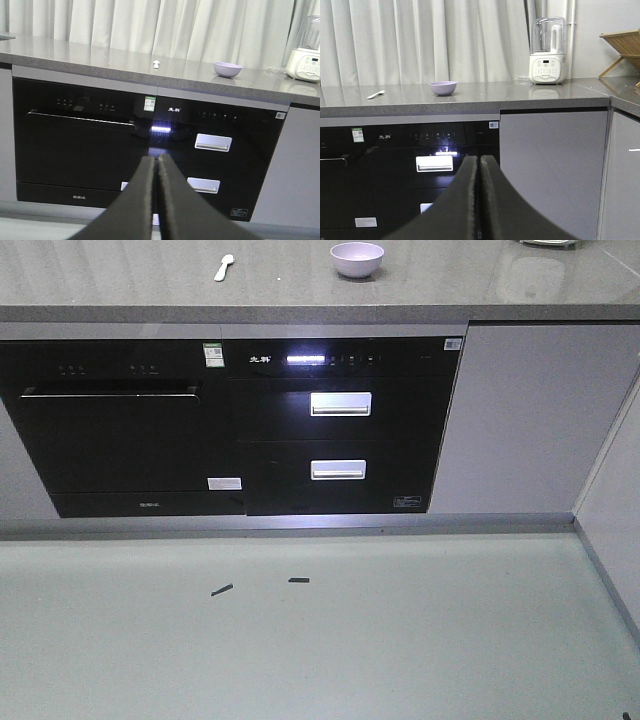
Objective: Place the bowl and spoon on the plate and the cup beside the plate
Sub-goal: 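Keep driving toward the counter, bringing the spoon and bowl into reach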
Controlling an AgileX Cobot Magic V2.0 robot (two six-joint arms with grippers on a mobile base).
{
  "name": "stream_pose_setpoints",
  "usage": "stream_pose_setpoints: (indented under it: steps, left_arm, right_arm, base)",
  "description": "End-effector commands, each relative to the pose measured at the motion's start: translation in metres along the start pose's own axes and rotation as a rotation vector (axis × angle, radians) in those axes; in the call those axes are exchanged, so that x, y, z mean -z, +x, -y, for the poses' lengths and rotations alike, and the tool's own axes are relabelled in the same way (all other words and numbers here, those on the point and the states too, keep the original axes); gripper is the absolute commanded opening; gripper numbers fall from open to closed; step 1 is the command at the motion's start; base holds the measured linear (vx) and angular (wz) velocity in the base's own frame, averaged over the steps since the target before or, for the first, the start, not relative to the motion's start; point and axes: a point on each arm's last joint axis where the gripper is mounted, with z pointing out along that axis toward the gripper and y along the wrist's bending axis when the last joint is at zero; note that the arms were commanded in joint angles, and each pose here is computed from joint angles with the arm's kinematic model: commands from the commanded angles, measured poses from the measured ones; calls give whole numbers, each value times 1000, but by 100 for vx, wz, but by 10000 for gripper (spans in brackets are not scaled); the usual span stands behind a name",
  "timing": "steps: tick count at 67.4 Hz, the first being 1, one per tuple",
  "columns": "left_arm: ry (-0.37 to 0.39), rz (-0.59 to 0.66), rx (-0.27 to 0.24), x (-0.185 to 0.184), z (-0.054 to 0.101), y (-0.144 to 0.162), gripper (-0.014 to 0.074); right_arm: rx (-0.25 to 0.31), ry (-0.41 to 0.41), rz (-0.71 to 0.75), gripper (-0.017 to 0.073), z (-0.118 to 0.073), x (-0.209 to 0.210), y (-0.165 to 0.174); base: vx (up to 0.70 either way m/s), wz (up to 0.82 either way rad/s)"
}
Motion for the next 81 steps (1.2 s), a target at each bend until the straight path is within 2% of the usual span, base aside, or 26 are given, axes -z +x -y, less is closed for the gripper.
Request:
stream_pose_setpoints:
  steps: [1,81]
  left_arm:
    - [16,71,8,0,1,-1,-6]
    - [16,71,8,0,1,-1,-6]
  right_arm:
    - [10,-5,78,-4,0,1,-5]
    - [10,-5,78,-4,0,1,-5]
  base:
    - [12,-1]
    - [8,0]
